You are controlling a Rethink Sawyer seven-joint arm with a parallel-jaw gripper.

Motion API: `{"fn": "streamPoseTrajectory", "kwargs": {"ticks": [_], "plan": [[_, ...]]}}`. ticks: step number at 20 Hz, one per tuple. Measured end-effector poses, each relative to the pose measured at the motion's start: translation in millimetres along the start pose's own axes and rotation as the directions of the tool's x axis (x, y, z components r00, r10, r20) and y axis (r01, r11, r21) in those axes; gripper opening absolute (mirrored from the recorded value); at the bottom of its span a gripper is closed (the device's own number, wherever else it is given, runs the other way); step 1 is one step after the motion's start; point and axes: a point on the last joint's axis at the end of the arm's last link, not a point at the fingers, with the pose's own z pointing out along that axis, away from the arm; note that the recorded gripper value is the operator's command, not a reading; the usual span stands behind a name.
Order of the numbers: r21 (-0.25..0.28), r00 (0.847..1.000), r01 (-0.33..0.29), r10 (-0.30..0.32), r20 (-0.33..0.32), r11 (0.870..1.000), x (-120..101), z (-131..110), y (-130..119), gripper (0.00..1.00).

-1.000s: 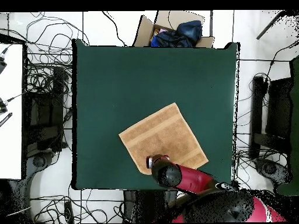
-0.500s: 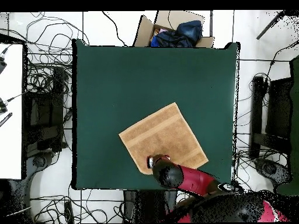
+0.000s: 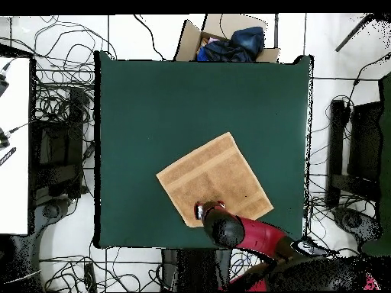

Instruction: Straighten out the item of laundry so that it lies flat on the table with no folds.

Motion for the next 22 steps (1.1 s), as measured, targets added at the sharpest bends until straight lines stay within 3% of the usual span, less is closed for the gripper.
{"fn": "streamPoseTrajectory", "kwargs": {"ticks": [22], "plan": [[0.023, 0.998, 0.041, -0.042, 0.047, 0.999, -5.4, 0.0, -5.5, 1.00]]}}
